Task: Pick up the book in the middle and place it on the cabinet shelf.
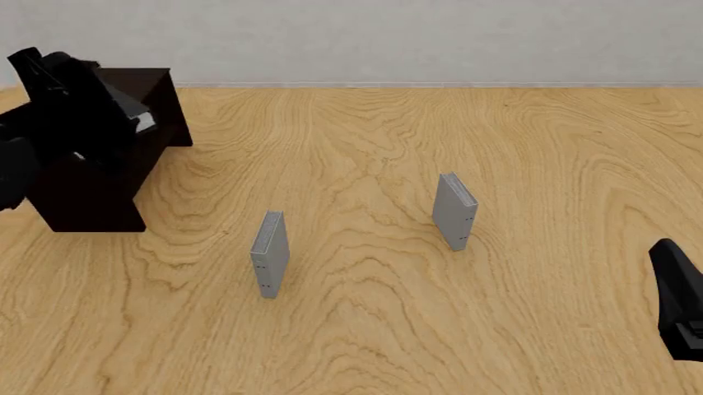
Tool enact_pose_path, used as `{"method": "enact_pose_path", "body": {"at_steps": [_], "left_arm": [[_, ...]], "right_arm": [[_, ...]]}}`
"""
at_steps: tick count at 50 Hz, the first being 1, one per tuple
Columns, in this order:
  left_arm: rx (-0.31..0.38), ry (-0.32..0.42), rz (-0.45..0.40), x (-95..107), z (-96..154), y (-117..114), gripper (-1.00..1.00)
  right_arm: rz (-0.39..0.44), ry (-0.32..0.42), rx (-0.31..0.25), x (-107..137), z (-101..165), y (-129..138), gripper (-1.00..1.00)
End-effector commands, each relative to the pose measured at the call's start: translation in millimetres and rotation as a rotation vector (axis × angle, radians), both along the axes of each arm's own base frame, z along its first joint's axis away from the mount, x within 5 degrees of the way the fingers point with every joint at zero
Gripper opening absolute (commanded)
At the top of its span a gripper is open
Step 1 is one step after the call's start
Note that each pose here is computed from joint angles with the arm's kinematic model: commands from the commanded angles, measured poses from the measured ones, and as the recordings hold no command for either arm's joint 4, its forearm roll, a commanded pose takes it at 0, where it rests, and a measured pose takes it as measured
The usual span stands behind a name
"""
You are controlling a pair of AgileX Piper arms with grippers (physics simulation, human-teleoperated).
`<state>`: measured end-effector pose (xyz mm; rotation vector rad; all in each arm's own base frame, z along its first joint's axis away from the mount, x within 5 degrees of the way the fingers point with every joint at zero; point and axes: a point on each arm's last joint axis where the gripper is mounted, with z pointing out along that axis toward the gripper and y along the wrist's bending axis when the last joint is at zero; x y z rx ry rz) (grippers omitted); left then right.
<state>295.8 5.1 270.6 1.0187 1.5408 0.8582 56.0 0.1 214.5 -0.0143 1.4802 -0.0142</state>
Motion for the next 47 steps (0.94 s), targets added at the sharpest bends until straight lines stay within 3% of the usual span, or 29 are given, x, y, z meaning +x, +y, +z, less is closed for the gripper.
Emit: {"method": "enact_pose_path", "body": {"at_steps": [1, 11, 47], "left_arm": [[-0.010, -0.034, -0.055, -23, 18, -16, 1.00], [-0.012, -0.061, -0.114, -44, 33, -30, 1.00], [-0.053, -0.093, -0.207, -78, 37, -49, 1.00]], "right_arm": [[0.000, 0.000, 0.000, 0, 0, 0, 1.00], [0.000, 0.000, 0.000, 0, 0, 0, 1.00], [0.000, 0.000, 0.000, 0, 0, 0, 1.00]]}}
